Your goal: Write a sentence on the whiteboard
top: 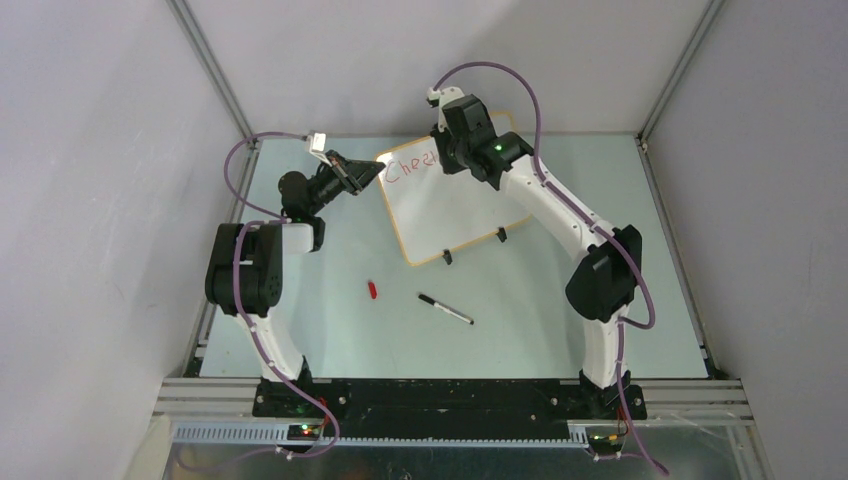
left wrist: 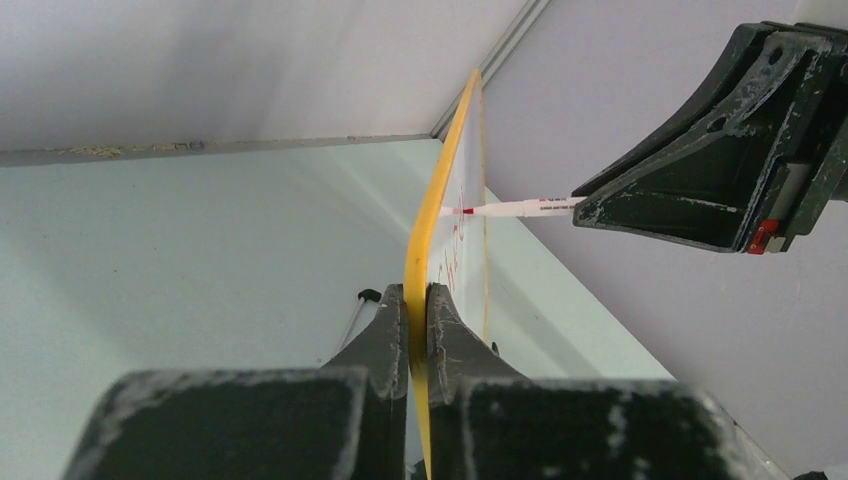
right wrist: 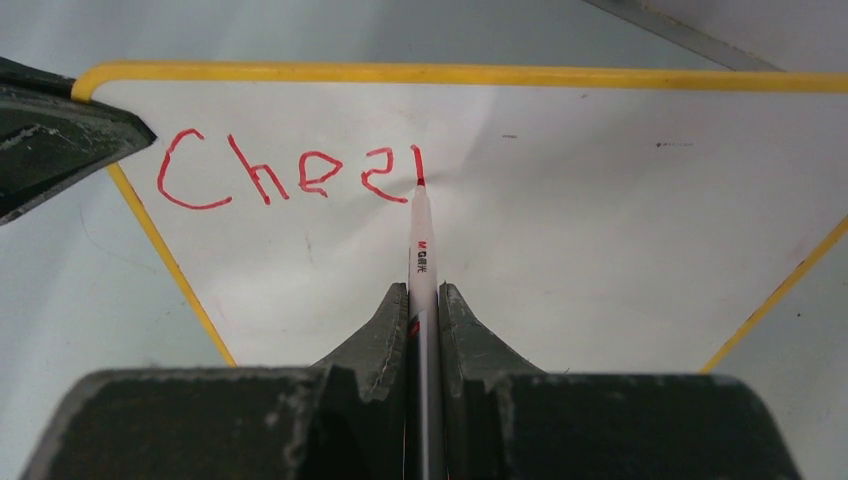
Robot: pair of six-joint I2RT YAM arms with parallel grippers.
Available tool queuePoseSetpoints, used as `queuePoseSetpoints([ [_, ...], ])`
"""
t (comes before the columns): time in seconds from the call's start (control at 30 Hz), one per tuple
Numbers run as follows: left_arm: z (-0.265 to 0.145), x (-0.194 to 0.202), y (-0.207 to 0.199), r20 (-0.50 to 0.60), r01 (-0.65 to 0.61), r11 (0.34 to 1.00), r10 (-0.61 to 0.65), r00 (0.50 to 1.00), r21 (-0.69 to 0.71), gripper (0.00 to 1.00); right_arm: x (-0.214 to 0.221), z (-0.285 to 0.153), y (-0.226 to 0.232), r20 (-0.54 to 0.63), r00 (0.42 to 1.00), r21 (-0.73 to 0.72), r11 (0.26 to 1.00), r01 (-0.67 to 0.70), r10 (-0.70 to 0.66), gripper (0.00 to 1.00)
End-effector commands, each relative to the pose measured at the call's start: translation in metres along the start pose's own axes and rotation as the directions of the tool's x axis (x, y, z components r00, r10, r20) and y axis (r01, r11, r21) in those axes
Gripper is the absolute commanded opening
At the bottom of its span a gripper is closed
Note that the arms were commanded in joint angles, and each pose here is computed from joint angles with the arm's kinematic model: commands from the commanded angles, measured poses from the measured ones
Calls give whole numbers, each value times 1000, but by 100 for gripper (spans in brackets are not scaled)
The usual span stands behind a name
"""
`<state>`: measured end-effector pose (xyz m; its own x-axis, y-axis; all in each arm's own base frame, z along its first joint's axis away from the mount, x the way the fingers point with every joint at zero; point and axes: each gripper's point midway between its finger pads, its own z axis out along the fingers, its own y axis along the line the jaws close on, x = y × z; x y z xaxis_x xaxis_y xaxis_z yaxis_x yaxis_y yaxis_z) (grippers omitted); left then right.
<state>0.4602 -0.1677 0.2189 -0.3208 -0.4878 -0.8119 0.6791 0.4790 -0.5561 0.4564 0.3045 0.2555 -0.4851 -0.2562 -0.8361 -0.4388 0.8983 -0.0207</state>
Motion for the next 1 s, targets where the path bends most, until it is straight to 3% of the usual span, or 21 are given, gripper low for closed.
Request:
queuePoseSetpoints([
  [0.0, 1, 5, -18, -23, -121, 990, 123, 992, 69, 0, -24, -4, 0, 59, 998, 5, 1000, -4, 4, 0],
  [0.97, 1, 6, -18, -27, -122, 990, 124, 992, 70, 0, -31, 2, -15, 62, 998, 41, 999, -18, 15, 0],
])
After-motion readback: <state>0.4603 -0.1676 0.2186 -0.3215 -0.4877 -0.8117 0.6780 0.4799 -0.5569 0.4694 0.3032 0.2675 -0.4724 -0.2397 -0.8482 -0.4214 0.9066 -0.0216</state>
